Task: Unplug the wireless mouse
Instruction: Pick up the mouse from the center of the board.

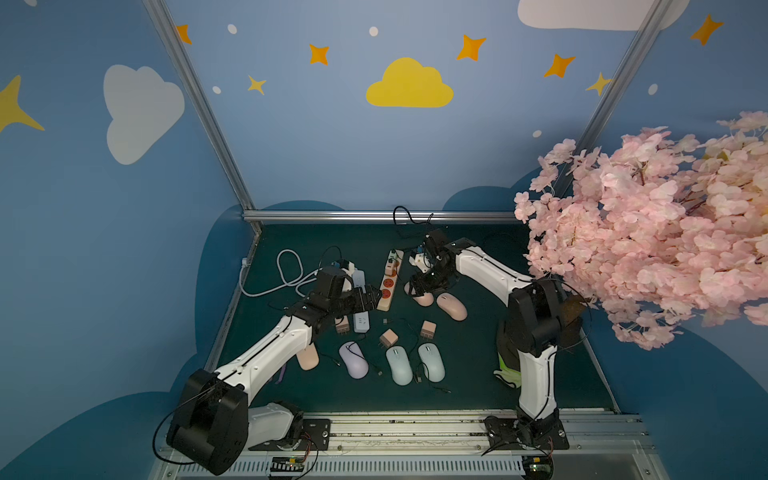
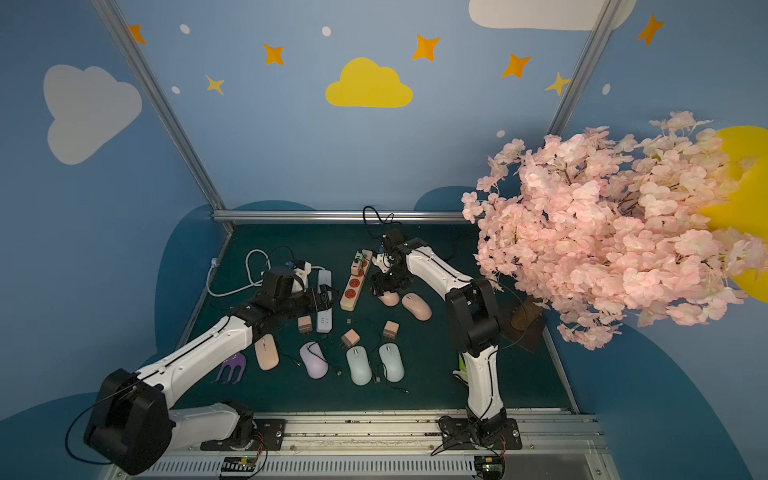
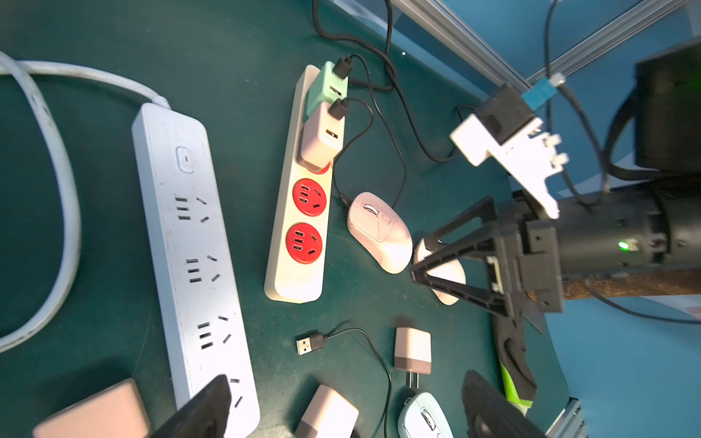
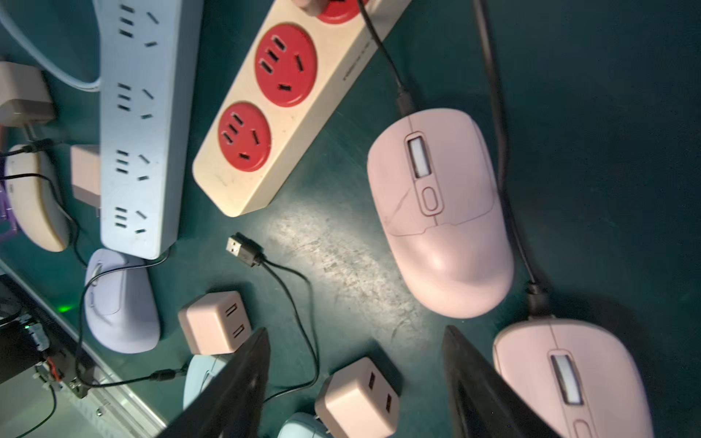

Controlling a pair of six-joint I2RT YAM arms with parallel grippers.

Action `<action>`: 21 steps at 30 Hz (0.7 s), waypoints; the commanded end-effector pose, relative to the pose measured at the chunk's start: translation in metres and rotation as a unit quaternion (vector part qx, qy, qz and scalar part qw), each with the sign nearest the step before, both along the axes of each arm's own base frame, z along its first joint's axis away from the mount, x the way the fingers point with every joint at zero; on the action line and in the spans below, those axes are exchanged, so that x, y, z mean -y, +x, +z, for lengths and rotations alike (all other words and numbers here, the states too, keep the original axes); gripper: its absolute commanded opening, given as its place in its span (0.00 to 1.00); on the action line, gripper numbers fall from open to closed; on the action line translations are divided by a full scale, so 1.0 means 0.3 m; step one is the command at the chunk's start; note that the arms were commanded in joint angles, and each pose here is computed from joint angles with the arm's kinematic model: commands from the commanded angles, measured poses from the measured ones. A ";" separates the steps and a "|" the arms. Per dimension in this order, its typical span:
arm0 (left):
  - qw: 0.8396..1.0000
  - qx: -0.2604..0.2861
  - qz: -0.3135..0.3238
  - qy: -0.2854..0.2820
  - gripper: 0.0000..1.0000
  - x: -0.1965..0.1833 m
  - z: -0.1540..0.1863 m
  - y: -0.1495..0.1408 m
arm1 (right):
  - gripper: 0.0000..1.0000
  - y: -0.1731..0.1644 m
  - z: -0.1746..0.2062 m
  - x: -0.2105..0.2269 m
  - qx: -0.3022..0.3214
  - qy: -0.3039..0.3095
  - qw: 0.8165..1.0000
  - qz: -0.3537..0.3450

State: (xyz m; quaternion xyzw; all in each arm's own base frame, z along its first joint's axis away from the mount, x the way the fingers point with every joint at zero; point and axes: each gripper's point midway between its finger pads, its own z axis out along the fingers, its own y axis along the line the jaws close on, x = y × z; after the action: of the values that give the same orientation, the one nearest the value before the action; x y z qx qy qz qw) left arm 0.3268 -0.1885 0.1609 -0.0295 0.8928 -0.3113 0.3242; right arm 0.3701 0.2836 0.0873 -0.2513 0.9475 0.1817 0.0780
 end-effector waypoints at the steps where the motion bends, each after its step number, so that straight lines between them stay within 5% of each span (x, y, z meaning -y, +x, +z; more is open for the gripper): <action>1: 1.000 0.003 -0.011 -0.010 0.94 0.007 0.010 -0.014 | 0.71 0.033 -0.007 0.020 0.007 -0.023 1.000 0.007; 21: 0.999 0.002 -0.011 -0.033 0.94 -0.004 0.022 -0.024 | 0.70 0.030 -0.120 -0.058 -0.013 -0.053 0.997 0.063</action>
State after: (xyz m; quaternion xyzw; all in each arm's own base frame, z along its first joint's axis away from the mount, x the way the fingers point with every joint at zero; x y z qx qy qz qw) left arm 0.3216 -0.1847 0.1672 -0.0344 0.8853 -0.3321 0.3237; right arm 0.3912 0.2900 0.0516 -0.2878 0.9469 0.1316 0.0566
